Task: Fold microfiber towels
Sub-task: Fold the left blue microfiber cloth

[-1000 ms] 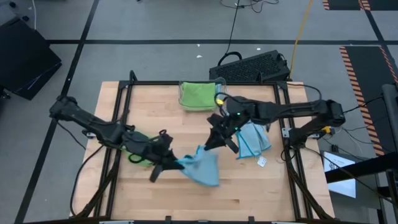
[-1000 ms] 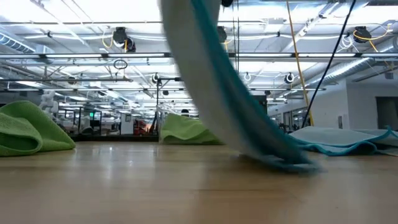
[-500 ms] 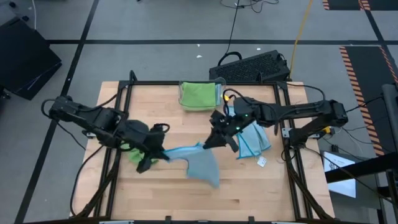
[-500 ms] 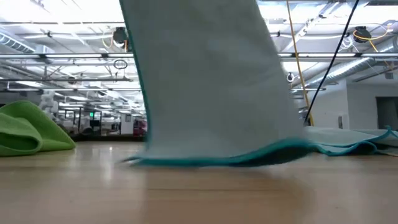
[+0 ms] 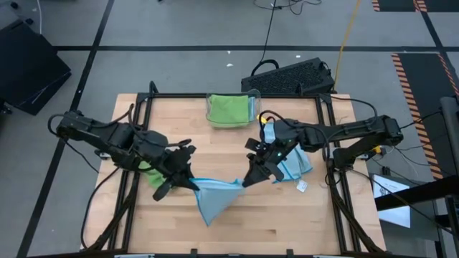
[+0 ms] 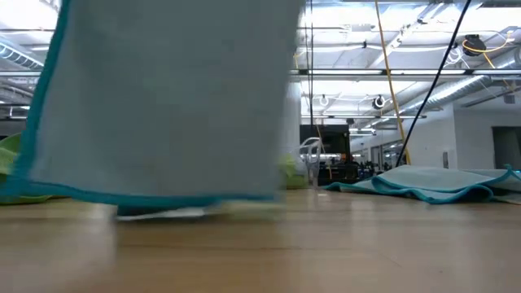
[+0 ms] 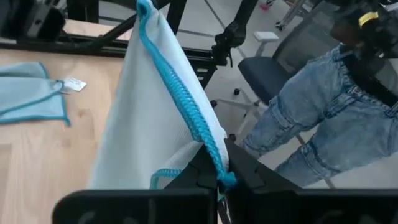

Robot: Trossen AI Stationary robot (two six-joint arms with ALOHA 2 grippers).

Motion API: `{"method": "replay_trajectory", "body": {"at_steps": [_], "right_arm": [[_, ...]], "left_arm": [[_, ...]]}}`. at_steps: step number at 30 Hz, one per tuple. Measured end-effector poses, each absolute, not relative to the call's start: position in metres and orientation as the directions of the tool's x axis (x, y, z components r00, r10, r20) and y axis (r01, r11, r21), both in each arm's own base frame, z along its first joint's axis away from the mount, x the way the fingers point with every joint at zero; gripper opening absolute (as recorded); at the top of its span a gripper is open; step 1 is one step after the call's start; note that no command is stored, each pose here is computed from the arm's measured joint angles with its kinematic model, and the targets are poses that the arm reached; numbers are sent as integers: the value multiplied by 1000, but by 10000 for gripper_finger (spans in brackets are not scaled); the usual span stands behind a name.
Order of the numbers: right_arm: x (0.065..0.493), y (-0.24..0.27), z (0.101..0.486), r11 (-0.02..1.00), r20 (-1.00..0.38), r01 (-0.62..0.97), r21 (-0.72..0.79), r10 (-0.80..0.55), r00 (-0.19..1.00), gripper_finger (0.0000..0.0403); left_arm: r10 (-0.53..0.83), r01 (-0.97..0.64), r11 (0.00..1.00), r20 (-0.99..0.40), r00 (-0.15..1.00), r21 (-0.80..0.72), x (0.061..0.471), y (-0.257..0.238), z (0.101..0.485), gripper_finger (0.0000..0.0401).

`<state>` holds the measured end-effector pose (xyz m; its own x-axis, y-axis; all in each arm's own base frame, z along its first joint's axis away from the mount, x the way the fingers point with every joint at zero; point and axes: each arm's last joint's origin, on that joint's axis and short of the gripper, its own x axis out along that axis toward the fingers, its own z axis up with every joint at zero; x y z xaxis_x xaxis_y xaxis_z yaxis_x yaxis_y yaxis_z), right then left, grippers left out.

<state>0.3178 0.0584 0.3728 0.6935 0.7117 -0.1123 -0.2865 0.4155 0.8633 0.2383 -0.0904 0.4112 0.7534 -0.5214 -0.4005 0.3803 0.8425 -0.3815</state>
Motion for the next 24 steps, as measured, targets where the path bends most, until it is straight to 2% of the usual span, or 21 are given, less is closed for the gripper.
{"method": "replay_trajectory", "body": {"at_steps": [4, 7, 11, 15, 20, 24], "right_arm": [[318, 61, 373, 418, -113, -285, 862, 708, 697, 4], [317, 65, 373, 428, -112, -305, 851, 714, 691, 4], [317, 65, 369, 479, -144, -313, 820, 703, 697, 4], [318, 51, 358, 582, -257, -201, 788, 607, 752, 4], [315, 30, 342, 714, -425, -41, 698, 460, 780, 4], [311, 11, 331, 833, -553, 85, 547, 283, 783, 4]], "left_arm": [[-549, 405, 826, -395, 736, -393, 238, -92, 412, 5], [-542, 425, 837, -404, 737, -346, 237, -92, 411, 11], [-359, 311, 933, -506, 784, -180, 236, -86, 402, 9], [-187, 203, 978, -615, 766, -45, 237, -71, 385, 7], [-109, 152, 988, -683, 722, 2, 248, -54, 343, 16], [-48, 95, 995, -709, 704, 27, 253, -40, 308, 6]]}}
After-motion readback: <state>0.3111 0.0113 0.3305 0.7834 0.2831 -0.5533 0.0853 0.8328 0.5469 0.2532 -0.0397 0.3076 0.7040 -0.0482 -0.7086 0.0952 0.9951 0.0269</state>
